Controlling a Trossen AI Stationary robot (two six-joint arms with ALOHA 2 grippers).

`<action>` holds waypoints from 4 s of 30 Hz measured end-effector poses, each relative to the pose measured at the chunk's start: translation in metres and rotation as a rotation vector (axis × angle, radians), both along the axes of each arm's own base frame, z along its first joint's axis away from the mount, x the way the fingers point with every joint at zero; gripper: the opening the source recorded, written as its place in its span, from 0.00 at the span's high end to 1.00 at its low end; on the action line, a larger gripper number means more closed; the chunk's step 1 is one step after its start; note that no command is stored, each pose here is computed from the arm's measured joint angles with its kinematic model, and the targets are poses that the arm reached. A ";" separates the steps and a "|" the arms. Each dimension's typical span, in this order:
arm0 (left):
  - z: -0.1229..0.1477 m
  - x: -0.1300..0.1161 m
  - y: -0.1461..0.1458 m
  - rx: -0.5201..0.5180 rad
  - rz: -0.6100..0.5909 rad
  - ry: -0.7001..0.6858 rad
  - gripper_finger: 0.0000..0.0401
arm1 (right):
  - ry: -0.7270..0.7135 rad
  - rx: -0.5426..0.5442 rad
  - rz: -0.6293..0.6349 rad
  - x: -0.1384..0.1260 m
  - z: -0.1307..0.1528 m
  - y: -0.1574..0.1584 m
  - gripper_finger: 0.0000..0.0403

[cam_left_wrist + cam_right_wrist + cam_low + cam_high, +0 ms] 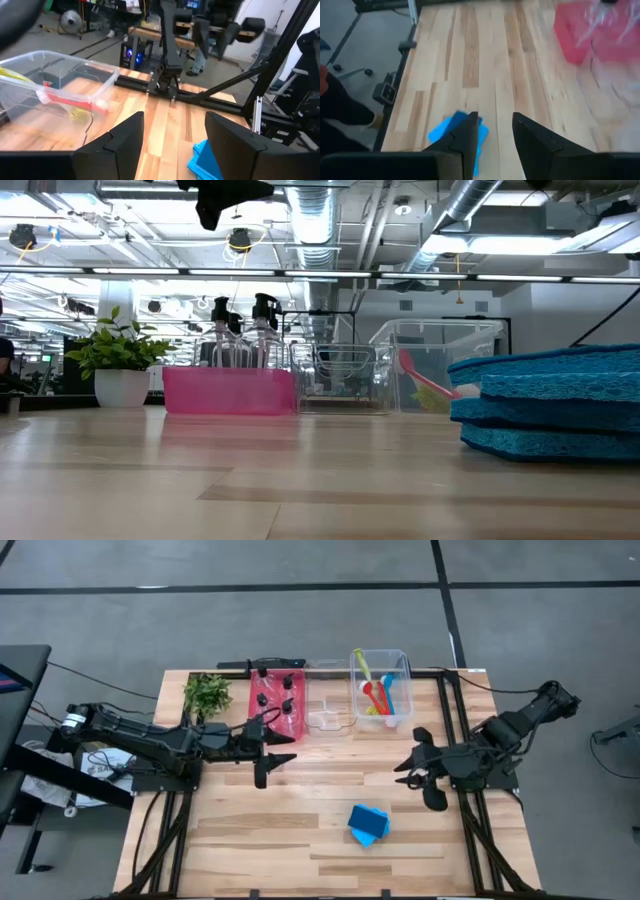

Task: Pick & Place Kitchen Sink Supplies
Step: Put the blue sponge into the transparent bin

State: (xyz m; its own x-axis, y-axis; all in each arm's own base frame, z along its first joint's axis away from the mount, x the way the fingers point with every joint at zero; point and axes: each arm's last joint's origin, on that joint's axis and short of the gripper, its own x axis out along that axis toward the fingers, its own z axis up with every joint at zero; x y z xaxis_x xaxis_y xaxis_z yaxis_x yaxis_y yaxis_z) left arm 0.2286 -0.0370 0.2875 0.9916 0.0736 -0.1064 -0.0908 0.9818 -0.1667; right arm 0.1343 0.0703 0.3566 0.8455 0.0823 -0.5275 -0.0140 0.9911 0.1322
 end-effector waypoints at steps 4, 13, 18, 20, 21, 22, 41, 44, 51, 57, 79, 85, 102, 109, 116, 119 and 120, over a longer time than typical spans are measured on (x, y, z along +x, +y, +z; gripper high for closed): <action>0.008 0.015 -0.001 0.015 -0.021 0.074 0.47 | 0.078 0.007 -0.026 -0.013 -0.006 -0.004 0.71; 0.018 0.082 0.015 0.087 -0.167 0.245 0.47 | 0.158 -0.045 -0.136 -0.044 -0.013 -0.018 0.71; 0.005 0.121 0.009 0.129 -0.274 0.305 0.47 | 0.142 -0.037 -0.113 -0.054 -0.012 -0.020 0.71; 0.001 0.131 0.005 0.168 -0.313 0.313 0.47 | 0.140 -0.040 -0.095 -0.056 -0.012 -0.019 0.71; -0.002 0.134 0.004 0.198 -0.331 0.320 0.47 | 0.145 -0.043 -0.084 -0.057 -0.012 -0.019 0.71; -0.007 0.137 0.001 0.233 -0.356 0.330 0.47 | 0.150 -0.046 -0.075 -0.057 -0.012 -0.018 0.71; -0.062 0.159 -0.076 0.088 -0.406 0.411 0.47 | 0.256 0.206 -0.206 -0.050 -0.019 -0.001 0.71; -0.068 0.170 -0.086 0.082 -0.403 0.415 0.47 | 0.318 0.181 -0.153 -0.046 -0.023 0.006 0.71; -0.076 0.192 -0.098 0.050 -0.395 0.416 0.47 | 0.278 0.019 -0.043 -0.032 -0.027 0.027 0.71; -0.083 0.195 -0.099 0.054 -0.386 0.431 0.47 | 0.122 -0.107 -0.059 -0.038 -0.025 0.037 0.71; -0.106 0.212 -0.058 0.089 -0.384 0.457 0.53 | 0.042 -0.120 0.002 -0.052 -0.023 0.048 0.71; -0.123 0.217 -0.060 0.043 -0.378 0.474 0.58 | 0.042 -0.119 0.002 -0.052 -0.023 0.048 0.71; -0.147 0.220 -0.062 -0.043 -0.412 0.518 0.60 | 0.044 -0.116 0.005 -0.052 -0.023 0.048 0.71; -0.150 0.221 -0.062 -0.053 -0.417 0.525 0.62 | 0.044 -0.115 0.004 -0.052 -0.023 0.048 0.71; -0.150 0.221 -0.062 -0.053 -0.418 0.525 0.66 | 0.045 -0.115 0.005 -0.052 -0.023 0.048 0.71; -0.150 0.221 -0.062 -0.053 -0.418 0.525 0.68 | 0.045 -0.115 0.005 -0.052 -0.023 0.048 0.71; -0.150 0.221 -0.063 -0.053 -0.418 0.525 0.68 | 0.045 -0.115 0.005 -0.052 -0.023 0.048 0.71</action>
